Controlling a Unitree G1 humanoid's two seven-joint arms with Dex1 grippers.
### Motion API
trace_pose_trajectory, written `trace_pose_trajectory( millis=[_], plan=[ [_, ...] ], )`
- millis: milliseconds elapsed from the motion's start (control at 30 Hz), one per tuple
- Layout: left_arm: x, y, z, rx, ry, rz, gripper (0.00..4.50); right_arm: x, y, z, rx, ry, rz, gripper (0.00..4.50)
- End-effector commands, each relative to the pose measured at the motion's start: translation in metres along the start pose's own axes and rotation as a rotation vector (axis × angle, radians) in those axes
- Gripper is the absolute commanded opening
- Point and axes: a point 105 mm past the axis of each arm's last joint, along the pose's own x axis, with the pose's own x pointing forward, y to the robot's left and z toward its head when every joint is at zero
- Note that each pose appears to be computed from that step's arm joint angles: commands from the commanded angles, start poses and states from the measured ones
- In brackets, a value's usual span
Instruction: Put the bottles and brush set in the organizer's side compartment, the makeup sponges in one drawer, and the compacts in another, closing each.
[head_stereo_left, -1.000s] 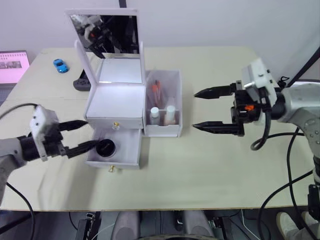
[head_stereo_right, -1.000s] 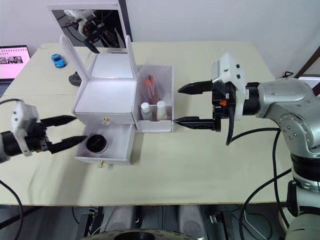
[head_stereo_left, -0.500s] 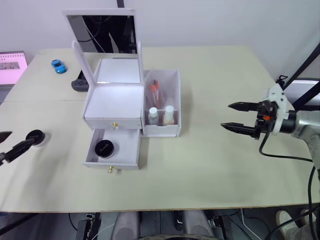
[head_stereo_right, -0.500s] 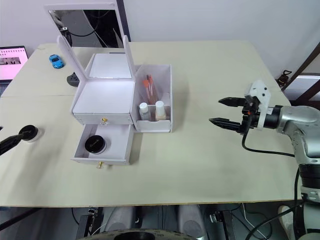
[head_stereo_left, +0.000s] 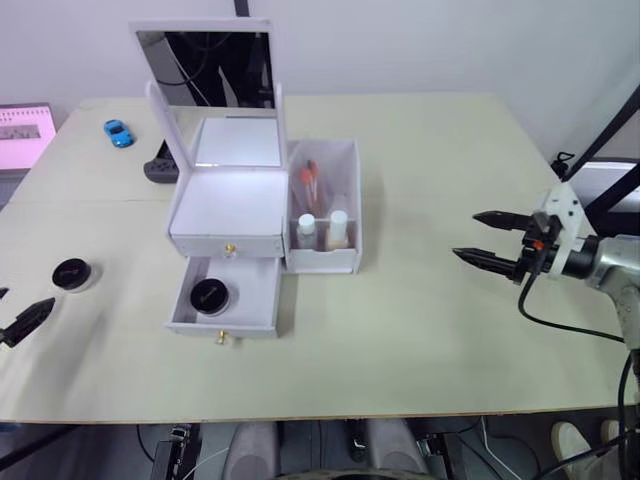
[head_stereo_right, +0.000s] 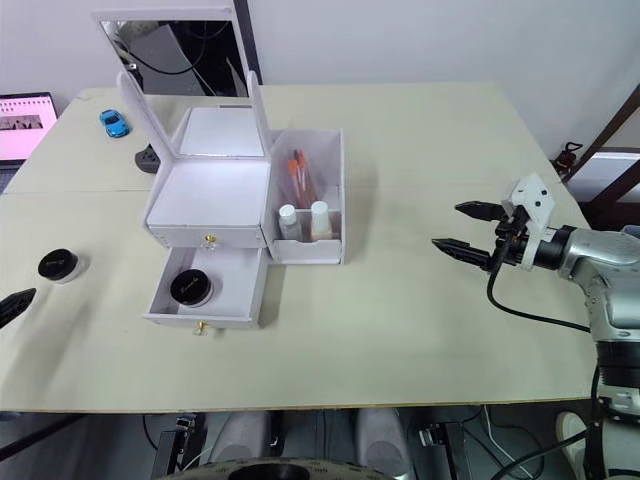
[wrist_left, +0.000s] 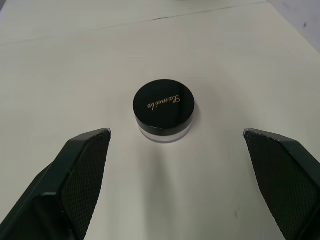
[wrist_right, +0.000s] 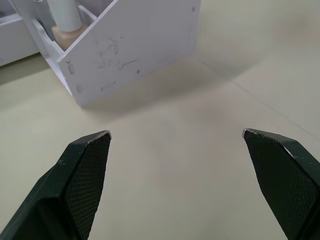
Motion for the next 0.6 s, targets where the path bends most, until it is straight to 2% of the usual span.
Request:
trace_pose_trajectory(
  millis=[33, 200, 400, 600],
  plan=[
    [-0.002, -0.002, 0.019, 0.055, -0.074, 0.018, 4.46, 0.004, 0.01, 0.032, -0.066, -0.076, 0.051, 4.5],
    [-0.01, -0.008, 0.028, 0.055, -0.123, 0.067, 4.46, 0.02, 0.042, 0.066, -0.113, -0.115, 0.231, 4.5],
    [-0.013, -0.018, 0.012, -0.048, -0.125, 0.154, 4.46, 0.039, 0.081, 0.106, -0.144, -0.138, 0.46, 4.5],
    [0.009, -0.024, 0.002, -0.101, -0.032, 0.2, 4.46, 0.045, 0.1, 0.131, -0.176, -0.158, 0.553, 4.5]
  ],
)
